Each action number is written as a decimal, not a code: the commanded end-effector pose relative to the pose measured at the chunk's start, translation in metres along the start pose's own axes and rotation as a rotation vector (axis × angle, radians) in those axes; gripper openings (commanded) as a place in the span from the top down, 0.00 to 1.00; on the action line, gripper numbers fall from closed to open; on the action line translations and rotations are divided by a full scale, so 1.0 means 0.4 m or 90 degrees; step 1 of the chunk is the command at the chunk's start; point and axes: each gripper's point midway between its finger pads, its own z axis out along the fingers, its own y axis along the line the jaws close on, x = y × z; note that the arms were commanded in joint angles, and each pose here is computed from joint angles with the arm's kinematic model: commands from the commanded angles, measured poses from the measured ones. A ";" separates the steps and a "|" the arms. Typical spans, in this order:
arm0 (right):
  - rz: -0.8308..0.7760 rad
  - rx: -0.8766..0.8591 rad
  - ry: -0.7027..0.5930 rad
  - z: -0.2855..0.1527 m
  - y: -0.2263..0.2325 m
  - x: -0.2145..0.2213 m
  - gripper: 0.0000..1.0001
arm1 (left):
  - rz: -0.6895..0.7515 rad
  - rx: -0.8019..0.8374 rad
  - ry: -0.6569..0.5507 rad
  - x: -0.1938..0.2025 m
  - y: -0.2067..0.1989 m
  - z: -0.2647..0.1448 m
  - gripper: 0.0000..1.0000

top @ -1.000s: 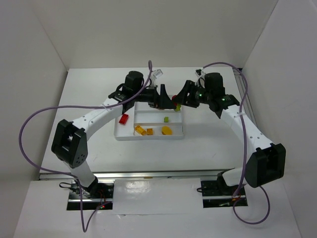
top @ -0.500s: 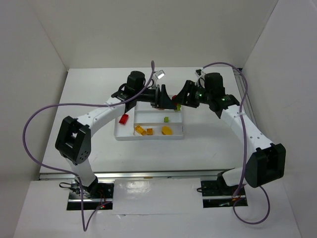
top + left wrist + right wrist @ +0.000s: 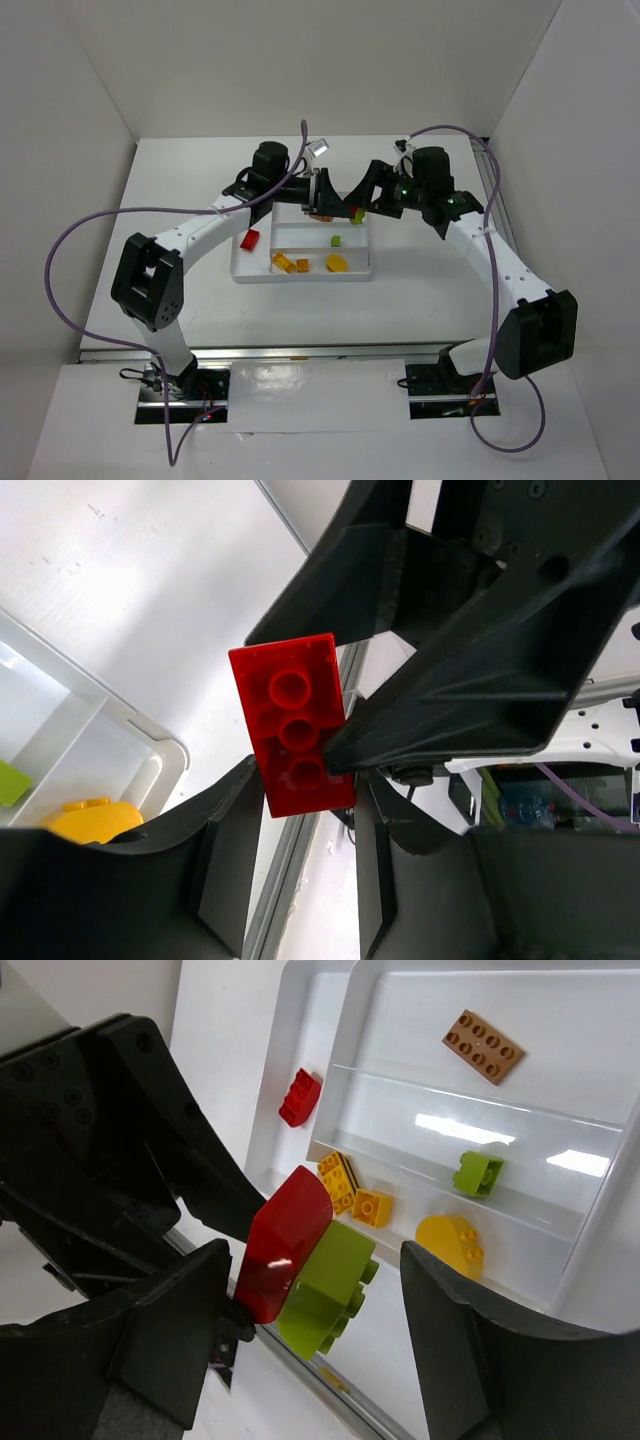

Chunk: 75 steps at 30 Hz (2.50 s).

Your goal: Sort the legos into containers by color

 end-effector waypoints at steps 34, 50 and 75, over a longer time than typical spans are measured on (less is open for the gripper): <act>-0.197 -0.349 -0.058 -0.075 0.243 0.001 0.11 | 0.009 0.271 -0.050 -0.042 -0.082 -0.278 1.00; -0.123 -0.447 -0.014 -0.014 0.275 -0.011 0.13 | 0.046 0.227 -0.041 -0.065 -0.112 -0.288 1.00; -0.095 -0.529 0.026 0.003 0.323 0.052 0.65 | 0.052 0.218 -0.033 -0.065 -0.113 -0.289 1.00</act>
